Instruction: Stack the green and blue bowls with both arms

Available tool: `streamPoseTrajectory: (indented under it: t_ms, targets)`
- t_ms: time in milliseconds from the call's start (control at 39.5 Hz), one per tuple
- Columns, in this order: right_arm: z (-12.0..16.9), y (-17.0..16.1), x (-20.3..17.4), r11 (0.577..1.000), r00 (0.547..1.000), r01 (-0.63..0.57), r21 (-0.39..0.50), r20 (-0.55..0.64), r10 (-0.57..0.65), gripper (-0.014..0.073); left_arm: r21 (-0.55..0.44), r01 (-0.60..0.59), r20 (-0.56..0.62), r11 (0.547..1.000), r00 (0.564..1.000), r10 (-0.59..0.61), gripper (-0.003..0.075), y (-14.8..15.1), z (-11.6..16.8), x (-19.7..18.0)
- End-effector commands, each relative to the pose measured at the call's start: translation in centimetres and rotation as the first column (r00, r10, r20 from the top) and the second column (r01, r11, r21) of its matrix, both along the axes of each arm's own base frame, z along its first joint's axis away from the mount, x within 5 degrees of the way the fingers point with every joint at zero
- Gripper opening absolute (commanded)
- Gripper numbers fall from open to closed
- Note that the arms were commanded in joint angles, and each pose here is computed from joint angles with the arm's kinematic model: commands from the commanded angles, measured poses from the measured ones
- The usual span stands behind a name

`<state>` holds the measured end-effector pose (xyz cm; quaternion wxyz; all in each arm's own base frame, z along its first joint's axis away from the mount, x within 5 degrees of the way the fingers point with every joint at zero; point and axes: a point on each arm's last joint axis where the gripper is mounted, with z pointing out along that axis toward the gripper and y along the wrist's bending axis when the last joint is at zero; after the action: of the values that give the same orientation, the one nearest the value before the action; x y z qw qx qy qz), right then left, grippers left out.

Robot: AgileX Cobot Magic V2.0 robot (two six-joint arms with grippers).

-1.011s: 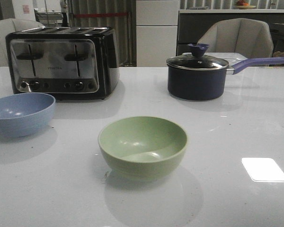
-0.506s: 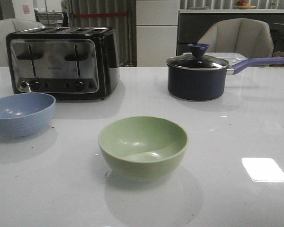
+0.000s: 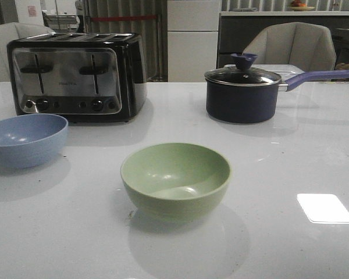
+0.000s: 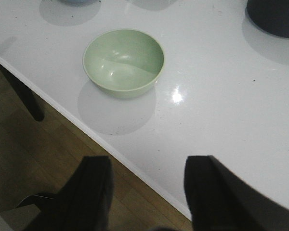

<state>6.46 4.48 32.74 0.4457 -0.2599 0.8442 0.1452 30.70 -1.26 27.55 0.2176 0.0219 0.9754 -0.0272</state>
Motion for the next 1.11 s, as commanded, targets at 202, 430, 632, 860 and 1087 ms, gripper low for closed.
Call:
streamPoseTrajectory:
  t_ms: [202,430,632,860,1087]
  targets:
    - [1.3,0.1,0.3,0.999,0.997,0.011,0.046,0.075,-0.014,0.0447,-0.007,-0.012,0.076,1.000,0.997,0.012,0.0542,-0.1,-2.1,6.5]
    - [1.3,0.1,0.3,0.999,0.997,0.011,0.046,0.075,-0.014,0.0447,-0.005,-0.015,0.059,1.000,0.998,0.015,0.0542,-0.1,-4.9,9.5]
    - [1.3,0.1,0.3,0.999,0.997,0.010,0.046,0.075,-0.014,0.0447,0.001,-0.013,0.045,1.000,0.999,0.013,0.0385,-0.1,-5.8,10.4]
    - [1.3,0.1,0.3,0.999,0.997,0.010,0.046,0.075,-0.014,0.0447,0.052,0.011,0.025,0.999,1.000,-0.012,0.0176,0.2,-5.9,10.2]
    - [1.3,0.1,0.3,0.999,0.997,0.010,0.046,0.075,-0.014,0.0447,0.060,0.017,-0.016,0.998,1.000,-0.016,0.0098,0.3,-5.9,9.9]
